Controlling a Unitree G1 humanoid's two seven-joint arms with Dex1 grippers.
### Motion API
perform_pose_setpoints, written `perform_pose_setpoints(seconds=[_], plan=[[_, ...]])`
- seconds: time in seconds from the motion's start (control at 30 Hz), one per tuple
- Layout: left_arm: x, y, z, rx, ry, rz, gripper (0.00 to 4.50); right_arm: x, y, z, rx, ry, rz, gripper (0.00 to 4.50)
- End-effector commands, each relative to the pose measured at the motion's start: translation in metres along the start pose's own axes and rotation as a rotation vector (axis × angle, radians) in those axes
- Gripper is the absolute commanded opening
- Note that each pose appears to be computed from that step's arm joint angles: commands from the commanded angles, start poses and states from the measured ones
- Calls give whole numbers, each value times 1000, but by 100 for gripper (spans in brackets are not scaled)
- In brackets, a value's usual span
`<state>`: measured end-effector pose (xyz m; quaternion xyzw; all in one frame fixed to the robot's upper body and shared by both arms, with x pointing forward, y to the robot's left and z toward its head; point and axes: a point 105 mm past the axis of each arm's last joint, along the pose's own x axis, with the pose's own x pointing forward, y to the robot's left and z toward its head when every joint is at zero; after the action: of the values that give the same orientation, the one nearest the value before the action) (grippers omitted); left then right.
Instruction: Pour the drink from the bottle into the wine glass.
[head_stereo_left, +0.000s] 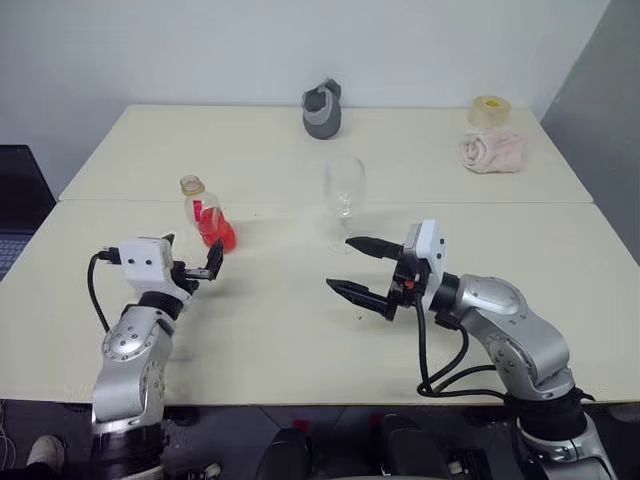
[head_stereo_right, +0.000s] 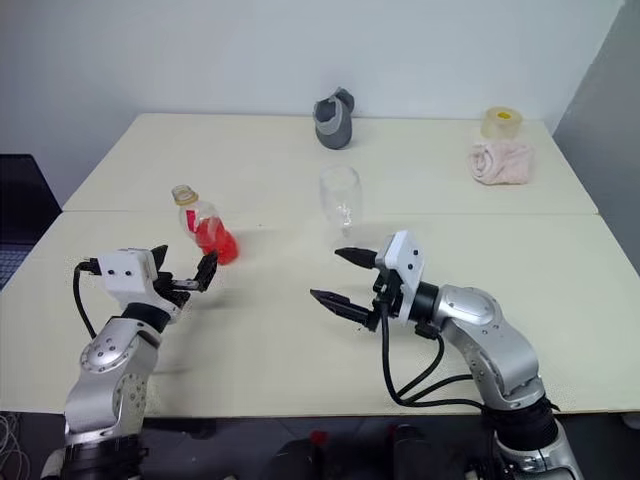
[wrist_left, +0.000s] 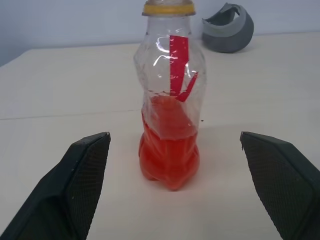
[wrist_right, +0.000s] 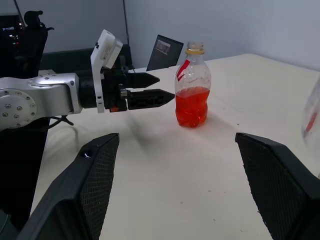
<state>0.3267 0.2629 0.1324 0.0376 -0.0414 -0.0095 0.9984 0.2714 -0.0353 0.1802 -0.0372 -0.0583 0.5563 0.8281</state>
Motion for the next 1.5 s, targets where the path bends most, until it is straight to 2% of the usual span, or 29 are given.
perform_pose_setpoints(seconds=[0.03, 0.33, 0.77, 0.87, 1.1, 1.17, 1.27, 1.37, 1.5], plan=[[9, 4, 15, 40, -65, 9, 450, 3, 0, 13, -53, -43, -4, 396], [31, 9, 19, 52, -100, 27, 450, 3, -4, 17, -79, -49, -23, 396], [73, -5, 13, 33, -120, -43, 450, 2, 0, 19, -80, -46, -12, 396], [77, -4, 15, 23, -136, -46, 386, 1, 0, 19, -81, -44, -16, 399], [76, 1, 14, 21, -142, -42, 161, 3, -3, 21, -80, -53, -29, 399], [75, 2, 15, 25, -145, -41, 116, 5, -2, 22, -80, -56, -24, 399], [75, 1, 19, 42, -149, -46, 101, 6, -3, 21, -80, -55, -24, 399], [79, -9, 28, 157, -147, -106, 101, 5, -7, 20, -85, -50, -42, 399], [96, -21, 57, 266, -187, -168, 101, 0, -25, 26, -96, -48, -112, 399]])
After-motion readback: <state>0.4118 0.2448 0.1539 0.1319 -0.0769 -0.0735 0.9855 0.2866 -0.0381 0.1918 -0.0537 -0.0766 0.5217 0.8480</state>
